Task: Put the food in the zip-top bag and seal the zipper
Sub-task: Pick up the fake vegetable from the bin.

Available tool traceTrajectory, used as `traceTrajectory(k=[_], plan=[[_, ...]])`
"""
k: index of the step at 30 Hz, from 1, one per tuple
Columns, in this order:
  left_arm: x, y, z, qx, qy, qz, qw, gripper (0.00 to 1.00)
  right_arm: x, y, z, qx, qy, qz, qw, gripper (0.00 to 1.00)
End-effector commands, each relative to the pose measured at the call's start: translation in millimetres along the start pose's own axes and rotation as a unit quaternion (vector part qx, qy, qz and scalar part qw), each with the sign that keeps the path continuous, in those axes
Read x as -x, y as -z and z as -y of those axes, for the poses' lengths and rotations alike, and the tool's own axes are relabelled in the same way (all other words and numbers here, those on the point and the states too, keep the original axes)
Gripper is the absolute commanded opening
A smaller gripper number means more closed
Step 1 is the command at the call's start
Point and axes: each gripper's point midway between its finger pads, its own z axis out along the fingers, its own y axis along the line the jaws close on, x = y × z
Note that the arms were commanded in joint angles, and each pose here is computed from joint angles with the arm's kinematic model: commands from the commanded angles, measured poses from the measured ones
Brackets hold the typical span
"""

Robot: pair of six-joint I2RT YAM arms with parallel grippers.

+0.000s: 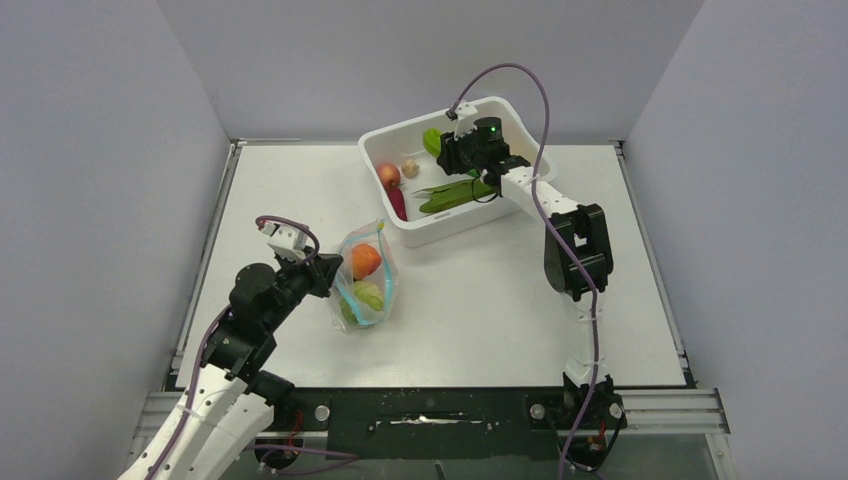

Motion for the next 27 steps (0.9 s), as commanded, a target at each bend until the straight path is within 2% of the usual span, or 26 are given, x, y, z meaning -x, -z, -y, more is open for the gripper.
traceTrajectory(k=[1, 13, 27], plan=[[17, 1, 3, -0.006, -0.006, 0.031, 0.999, 0.0, 66, 45, -22, 0.008, 0.018, 0.075, 0.997, 0.28], [18, 0, 3, -0.008, 0.002, 0.034, 0.999, 0.0, 64, 120, -87, 0.025, 0.007, 0.055, 0.998, 0.29], [30, 1, 14, -0.027, 0.029, 0.049, 0.998, 0.0, 40, 210, -188, 0.109, -0.007, 0.058, 0.992, 0.3]])
